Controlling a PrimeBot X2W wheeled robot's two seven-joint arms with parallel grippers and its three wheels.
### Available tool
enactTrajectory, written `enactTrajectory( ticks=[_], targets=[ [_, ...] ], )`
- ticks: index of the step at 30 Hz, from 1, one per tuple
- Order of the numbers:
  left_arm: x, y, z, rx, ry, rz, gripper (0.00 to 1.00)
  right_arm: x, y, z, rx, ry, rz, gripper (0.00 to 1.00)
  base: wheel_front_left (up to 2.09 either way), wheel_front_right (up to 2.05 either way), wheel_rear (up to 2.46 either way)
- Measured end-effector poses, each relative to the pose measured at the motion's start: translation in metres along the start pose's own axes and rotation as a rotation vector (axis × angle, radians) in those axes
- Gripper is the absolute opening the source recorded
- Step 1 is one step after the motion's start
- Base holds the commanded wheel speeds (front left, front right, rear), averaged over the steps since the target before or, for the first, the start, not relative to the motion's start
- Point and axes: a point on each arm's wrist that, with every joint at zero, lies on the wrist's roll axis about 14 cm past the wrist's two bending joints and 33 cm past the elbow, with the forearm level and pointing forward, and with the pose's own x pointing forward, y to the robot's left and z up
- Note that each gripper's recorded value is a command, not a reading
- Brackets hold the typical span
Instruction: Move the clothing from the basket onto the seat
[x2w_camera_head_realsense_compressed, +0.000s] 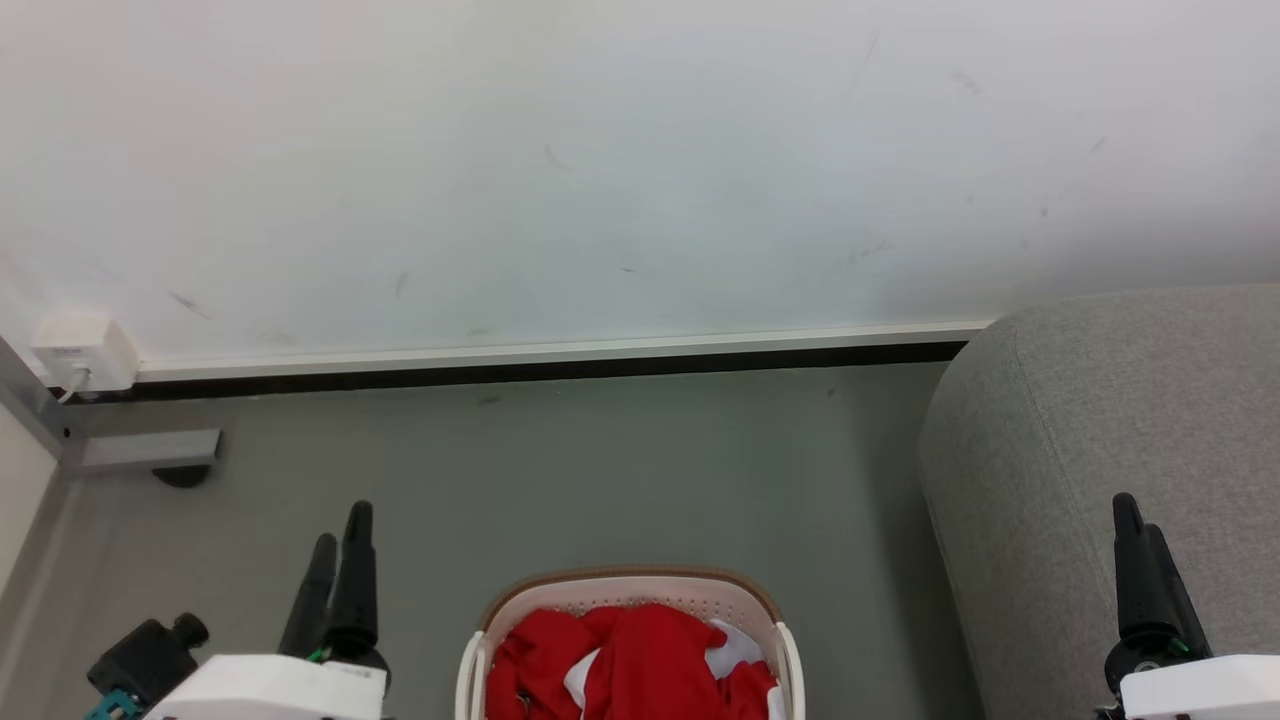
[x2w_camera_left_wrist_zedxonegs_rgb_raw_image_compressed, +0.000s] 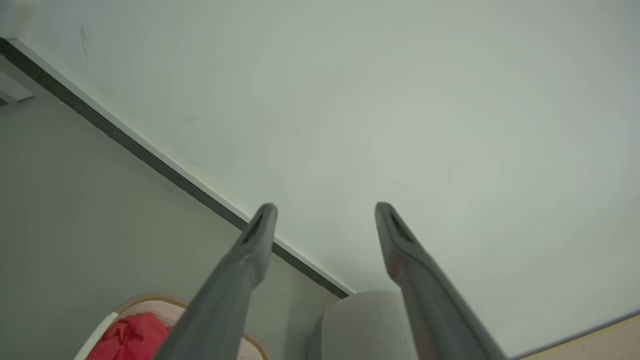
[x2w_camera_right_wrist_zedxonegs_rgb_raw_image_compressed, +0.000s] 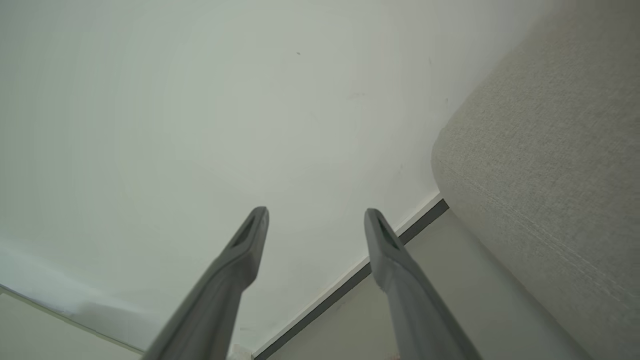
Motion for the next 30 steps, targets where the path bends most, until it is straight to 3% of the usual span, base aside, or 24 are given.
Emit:
enactTrajectory(
  ticks=[13, 30],
  targets=[
    [-0.002, 0.004, -0.006, 0.242, 0.007, 0.025, 1.00, -0.002, 0.003, -0.011, -0.310, 0.043, 0.037, 1.00, 0.00, 0.00, 0.00],
    [-0.001, -0.002, -0.013, 0.444, 0.005, -0.011, 1.00, -0.003, 0.000, -0.017, -0.519, 0.062, 0.058, 1.00, 0.00, 0.00, 0.00]
  ],
)
